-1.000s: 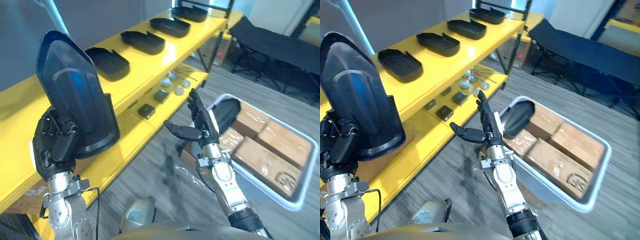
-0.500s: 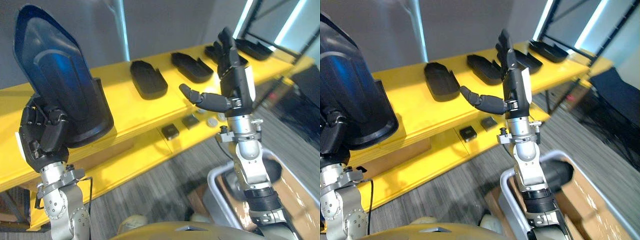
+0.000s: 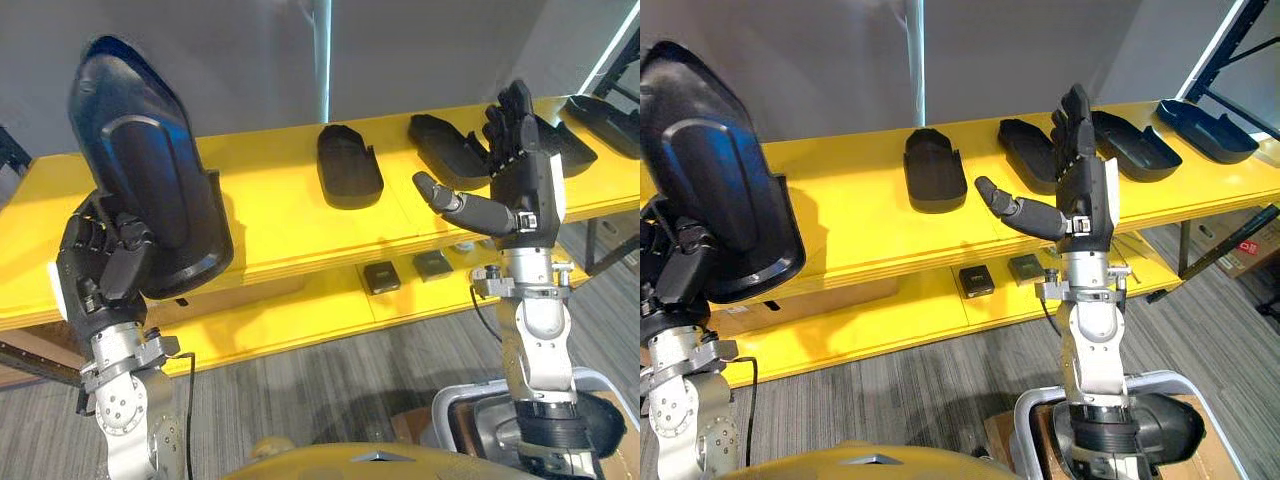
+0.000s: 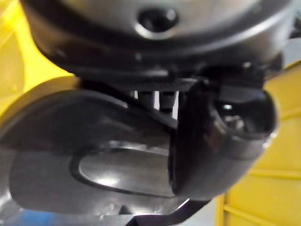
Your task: Walk over and take three plastic housings, then place them on the shelf
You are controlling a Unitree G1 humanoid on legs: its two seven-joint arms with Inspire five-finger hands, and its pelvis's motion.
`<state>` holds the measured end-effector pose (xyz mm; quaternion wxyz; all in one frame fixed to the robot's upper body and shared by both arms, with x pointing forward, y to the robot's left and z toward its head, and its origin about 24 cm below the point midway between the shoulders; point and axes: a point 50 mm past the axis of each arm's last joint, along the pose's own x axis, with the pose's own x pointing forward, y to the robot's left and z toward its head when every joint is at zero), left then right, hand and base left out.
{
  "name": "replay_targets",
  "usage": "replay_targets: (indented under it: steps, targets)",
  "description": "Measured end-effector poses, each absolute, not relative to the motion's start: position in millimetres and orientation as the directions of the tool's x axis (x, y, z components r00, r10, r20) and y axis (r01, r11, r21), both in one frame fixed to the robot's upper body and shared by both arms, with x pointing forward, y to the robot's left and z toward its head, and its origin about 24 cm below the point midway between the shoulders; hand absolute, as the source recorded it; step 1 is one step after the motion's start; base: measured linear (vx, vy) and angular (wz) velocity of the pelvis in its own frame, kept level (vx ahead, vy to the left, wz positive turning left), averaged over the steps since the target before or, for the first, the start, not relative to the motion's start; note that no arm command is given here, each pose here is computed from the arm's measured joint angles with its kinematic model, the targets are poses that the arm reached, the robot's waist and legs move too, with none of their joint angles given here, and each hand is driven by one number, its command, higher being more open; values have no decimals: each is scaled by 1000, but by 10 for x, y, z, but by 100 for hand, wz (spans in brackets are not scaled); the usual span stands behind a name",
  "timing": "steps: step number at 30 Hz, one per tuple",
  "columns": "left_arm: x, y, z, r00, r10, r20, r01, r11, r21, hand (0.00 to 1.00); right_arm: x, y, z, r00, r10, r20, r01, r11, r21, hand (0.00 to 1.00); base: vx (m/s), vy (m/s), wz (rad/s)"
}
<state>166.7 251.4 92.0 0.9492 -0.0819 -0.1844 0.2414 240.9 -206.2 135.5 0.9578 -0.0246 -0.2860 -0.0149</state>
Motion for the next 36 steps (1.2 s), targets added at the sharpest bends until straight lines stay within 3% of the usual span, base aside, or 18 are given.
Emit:
replay_targets:
  steps: [5,10,16,22,26,29,32,36]
  targets:
    - [1852,2518,905,872,398,285,-359,916,-181,0,2311,-1955,1150,875,42,483,-42,999,-11,100,-42,48,-23]
    - [2127,2578,806,902,365,229,-326,926,-189,0,2244,-1760,1178,847,182,499,-224,974,24,100,-56,23,-26]
    - [2466,2632,615,887,450,108,-404,867,-290,0,2183,-1424,1200,752,416,512,-496,868,24,100,-53,18,-16]
    - [2708,2650,651,850,523,58,-462,794,-395,0,2193,-912,1280,549,685,478,-750,657,-80,100,-30,-22,4]
    - [2794,2641,736,828,557,64,-479,762,-435,0,2094,-583,1302,391,787,477,-870,486,-88,100,-19,-22,8]
    - [2919,2611,900,823,558,102,-456,758,-467,0,1997,-401,1261,322,832,452,-914,397,-81,100,-48,-25,32]
    - [3055,2629,1034,830,544,121,-433,767,-474,0,1987,-272,1318,279,852,443,-927,360,-109,100,-100,-33,24]
    - [3204,2666,1185,846,519,125,-425,796,-431,0,2057,-265,1420,314,828,465,-903,411,-124,100,-92,-18,10]
